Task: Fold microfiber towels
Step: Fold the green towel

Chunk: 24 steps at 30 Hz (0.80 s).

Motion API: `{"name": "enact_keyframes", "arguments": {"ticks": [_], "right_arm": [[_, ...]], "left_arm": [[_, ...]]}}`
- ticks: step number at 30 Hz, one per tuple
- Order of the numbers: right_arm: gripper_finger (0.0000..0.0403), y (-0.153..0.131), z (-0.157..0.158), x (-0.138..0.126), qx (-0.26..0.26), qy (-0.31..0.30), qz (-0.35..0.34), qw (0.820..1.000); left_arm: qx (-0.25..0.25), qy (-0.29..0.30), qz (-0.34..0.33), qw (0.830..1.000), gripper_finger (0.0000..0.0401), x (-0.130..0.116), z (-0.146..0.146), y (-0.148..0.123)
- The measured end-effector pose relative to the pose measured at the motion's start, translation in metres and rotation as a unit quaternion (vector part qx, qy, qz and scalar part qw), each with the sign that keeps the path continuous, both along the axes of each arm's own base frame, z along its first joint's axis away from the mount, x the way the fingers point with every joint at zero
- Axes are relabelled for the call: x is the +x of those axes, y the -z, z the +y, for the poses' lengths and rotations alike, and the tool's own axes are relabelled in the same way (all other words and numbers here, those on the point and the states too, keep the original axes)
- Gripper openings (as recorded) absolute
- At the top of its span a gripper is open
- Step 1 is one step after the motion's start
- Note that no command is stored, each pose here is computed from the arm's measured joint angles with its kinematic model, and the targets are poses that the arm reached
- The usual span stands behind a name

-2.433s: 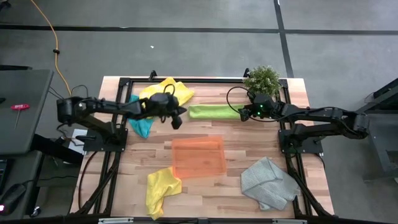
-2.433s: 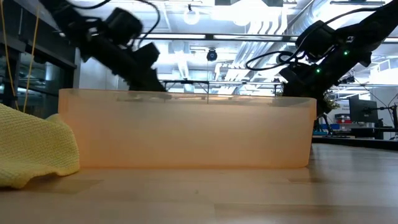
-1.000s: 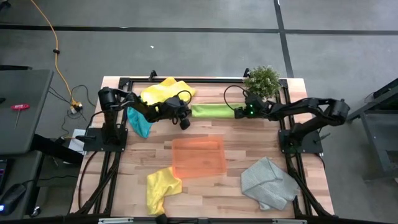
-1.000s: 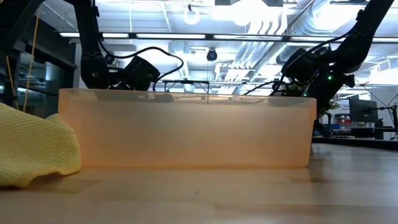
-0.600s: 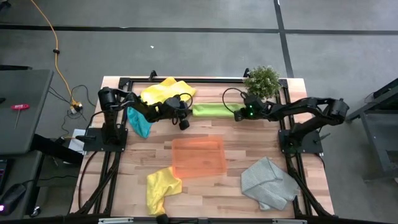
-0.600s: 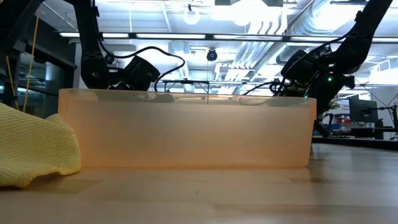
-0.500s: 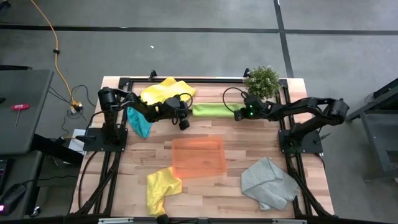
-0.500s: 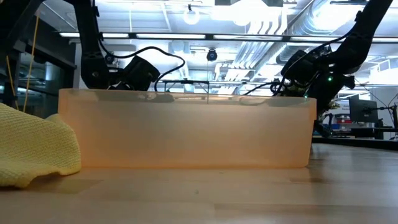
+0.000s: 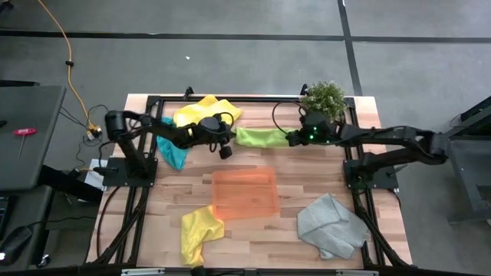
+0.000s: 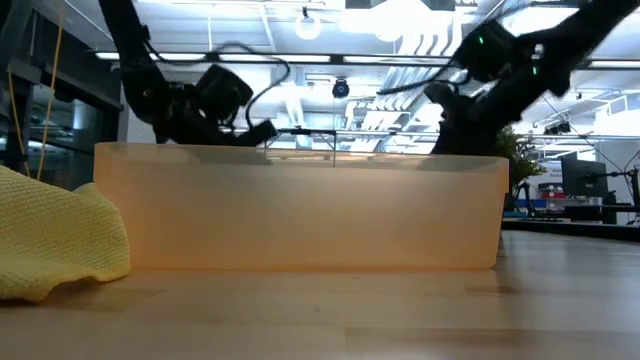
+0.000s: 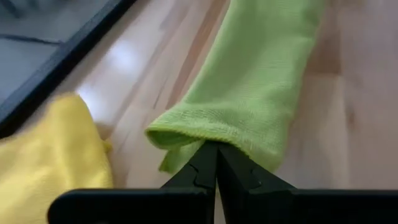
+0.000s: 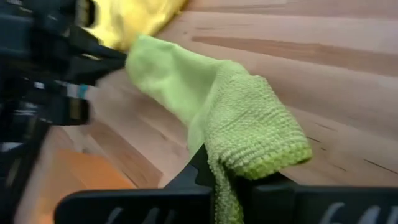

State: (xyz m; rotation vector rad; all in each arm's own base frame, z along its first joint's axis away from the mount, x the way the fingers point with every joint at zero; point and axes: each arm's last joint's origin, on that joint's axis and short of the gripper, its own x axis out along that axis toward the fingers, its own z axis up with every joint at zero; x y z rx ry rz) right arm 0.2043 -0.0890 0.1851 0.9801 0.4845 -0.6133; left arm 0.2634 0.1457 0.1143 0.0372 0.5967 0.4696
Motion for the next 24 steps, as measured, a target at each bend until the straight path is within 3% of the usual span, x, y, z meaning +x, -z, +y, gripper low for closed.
{"name": "enact_keyframes", "arguments": {"ticks": [6,12,19,24], "right_arm": [[0.0001,-0.043,0.005,0.006,-0.037,-0.038,0.092,0.994],[0.0001,-0.069,0.007,0.018,-0.047,-0.056,0.105,0.992],[0.0000,-0.042,0.005,0.027,-0.012,-0.048,0.162,0.986],[0.0000,-0.024,0.000,0.040,0.010,-0.034,0.172,0.984]], "left_arm": [[0.003,0.004,0.010,1.000,0.0000,-0.011,-0.006,-0.029],[-0.031,-0.022,-0.027,0.999,0.0000,-0.016,-0.010,-0.045],[-0.084,0.013,-0.096,0.992,0.0000,-0.002,-0.016,-0.042],[-0.087,0.061,-0.115,0.988,0.0000,0.013,-0.021,-0.025]]}}
